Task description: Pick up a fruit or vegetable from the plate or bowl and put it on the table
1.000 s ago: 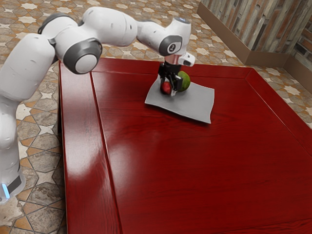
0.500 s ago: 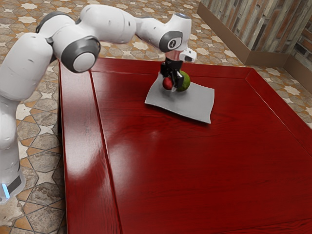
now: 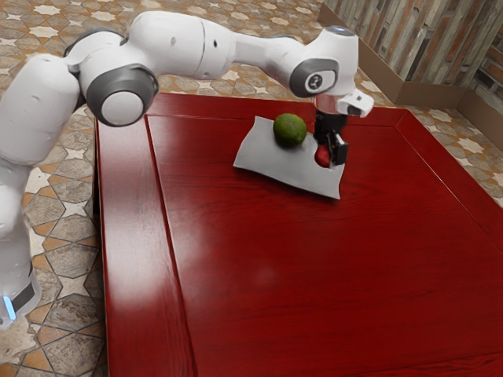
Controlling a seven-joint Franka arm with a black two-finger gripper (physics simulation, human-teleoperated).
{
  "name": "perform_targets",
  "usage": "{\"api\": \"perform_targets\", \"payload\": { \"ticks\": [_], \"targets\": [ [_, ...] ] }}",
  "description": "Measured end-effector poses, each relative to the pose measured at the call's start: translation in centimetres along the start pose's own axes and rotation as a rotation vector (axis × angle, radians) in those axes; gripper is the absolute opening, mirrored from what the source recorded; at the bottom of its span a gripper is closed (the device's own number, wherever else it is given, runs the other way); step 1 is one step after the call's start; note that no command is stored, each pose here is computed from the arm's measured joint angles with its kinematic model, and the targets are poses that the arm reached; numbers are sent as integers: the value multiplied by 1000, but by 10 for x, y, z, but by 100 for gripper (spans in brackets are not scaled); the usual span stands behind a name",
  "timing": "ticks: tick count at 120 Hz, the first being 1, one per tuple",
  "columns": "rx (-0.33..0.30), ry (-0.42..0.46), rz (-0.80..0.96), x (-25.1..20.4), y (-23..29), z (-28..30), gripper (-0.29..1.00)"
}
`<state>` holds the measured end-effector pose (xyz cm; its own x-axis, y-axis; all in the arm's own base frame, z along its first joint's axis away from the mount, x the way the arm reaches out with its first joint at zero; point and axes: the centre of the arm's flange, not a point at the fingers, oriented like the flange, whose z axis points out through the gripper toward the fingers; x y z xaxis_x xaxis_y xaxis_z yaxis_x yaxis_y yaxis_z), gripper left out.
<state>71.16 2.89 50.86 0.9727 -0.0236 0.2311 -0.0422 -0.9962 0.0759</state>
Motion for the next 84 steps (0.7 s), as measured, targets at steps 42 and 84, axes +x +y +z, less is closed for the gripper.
{"api": "perform_targets", "payload": {
  "ticks": [42, 84],
  "targets": [
    [-41, 47, 130, 10, 98, 29, 32],
    [-35, 53, 149, 11, 103, 38, 66]
  ]
}}
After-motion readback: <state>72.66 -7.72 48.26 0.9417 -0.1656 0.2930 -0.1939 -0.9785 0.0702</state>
